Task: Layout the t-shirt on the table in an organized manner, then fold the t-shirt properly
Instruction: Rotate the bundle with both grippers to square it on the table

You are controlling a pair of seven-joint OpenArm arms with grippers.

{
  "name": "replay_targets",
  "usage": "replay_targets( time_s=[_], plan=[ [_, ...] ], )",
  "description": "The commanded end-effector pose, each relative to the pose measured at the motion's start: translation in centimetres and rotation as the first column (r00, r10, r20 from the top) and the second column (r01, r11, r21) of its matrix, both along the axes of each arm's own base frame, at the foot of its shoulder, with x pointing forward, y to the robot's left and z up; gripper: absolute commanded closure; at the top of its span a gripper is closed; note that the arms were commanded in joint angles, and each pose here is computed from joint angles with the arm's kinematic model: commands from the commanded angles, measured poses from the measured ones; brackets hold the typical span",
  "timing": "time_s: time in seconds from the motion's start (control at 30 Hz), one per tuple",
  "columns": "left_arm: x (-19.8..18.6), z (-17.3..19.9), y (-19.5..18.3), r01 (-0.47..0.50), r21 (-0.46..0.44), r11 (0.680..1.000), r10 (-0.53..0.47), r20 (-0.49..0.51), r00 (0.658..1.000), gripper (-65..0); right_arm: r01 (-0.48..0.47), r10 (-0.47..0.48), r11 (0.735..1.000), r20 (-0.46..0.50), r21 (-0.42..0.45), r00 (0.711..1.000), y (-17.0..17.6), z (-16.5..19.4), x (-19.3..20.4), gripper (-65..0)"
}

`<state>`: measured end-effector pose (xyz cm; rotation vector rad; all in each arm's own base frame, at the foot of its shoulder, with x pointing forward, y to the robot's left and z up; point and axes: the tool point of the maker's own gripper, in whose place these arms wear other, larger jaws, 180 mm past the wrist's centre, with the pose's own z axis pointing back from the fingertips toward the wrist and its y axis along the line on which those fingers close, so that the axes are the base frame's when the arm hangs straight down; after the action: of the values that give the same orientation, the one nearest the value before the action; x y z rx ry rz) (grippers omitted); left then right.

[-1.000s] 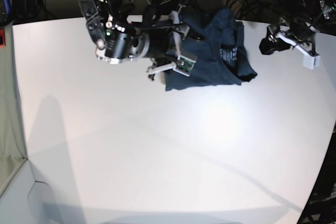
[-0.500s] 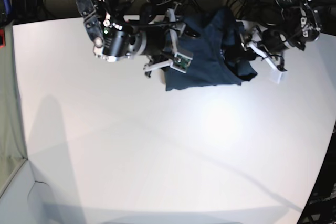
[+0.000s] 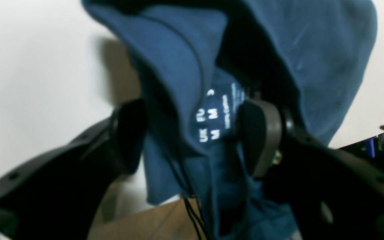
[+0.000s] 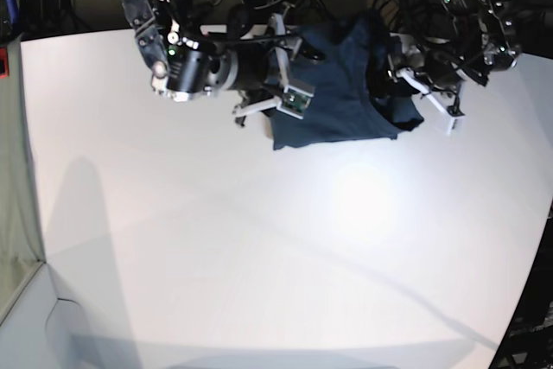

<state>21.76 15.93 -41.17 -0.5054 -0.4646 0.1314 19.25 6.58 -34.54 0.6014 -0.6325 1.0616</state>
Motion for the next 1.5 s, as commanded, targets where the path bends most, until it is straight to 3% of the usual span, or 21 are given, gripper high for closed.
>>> replay_targets(
  time_s=[0.0,0.13,0.43,0.77,0.83,0.97,1.1,1.17,1.3,1.4,1.47],
  plan=[
    [0.5,0.7,0.2,0.001,0.003,1.000,-0.001,0.023,1.000,-43.3,0.001,-0.002,0.999,0.029,0.045,1.000,0.5,1.3,0.6,-32.0],
    [0.8,0.6,0.2,-0.006,-0.001,1.000,0.006,0.028,1.000,-43.3,0.000,-0.002,0.999,0.034,0.045,0.999,0.5,1.4,0.7,-32.0],
    [-0.6,-5.9,0.6,-0.047,0.090,0.995,0.059,-0.132,0.989,-43.3,0.032,-0.034,0.999,0.036,0.041,0.999,-0.2,1.3,1.5,-32.0],
    [-0.2,-6.6,-2.6,0.055,0.074,0.996,-0.044,-0.141,0.989,-42.8,0.041,-0.043,0.998,0.037,0.040,0.998,-0.5,1.3,1.7,-32.0],
    [-0.2,-6.6,-3.0,0.071,0.074,0.995,-0.060,-0.143,0.988,-38.4,0.041,-0.043,0.998,0.037,0.040,0.998,-0.5,1.3,1.7,-32.0],
    [-0.2,-6.5,-2.4,0.079,0.091,0.993,-0.065,-0.142,0.988,-20.0,0.041,-0.043,0.998,0.034,0.040,0.999,-0.5,1.3,1.6,-32.0],
    [-0.2,-6.6,-2.0,0.073,0.096,0.993,-0.059,-0.143,0.988,-8.9,0.041,-0.043,0.998,0.032,0.040,0.999,-0.5,1.2,1.5,-32.0],
    [-0.1,-6.5,-1.9,0.071,0.098,0.993,-0.057,-0.140,0.988,-0.4,0.042,-0.043,0.998,0.029,0.040,0.999,-0.5,1.2,1.4,-32.0],
    [1.5,-6.0,-1.4,0.115,0.152,0.982,-0.097,-0.122,0.988,-0.5,0.043,-0.044,0.999,0.030,0.024,0.999,-1.0,0.9,1.4,-32.0],
    [2.6,-6.1,-2.5,0.225,0.214,0.951,-0.200,-0.131,0.971,-0.2,0.093,-0.093,0.996,0.039,0.005,0.995,-2.7,0.7,2.5,-32.0],
    [3.7,-5.7,-2.9,0.304,0.272,0.913,-0.280,-0.123,0.952,-0.2,0.158,-0.157,0.987,0.051,-0.021,0.986,-5.1,0.5,3.8,-32.0]
  ],
)
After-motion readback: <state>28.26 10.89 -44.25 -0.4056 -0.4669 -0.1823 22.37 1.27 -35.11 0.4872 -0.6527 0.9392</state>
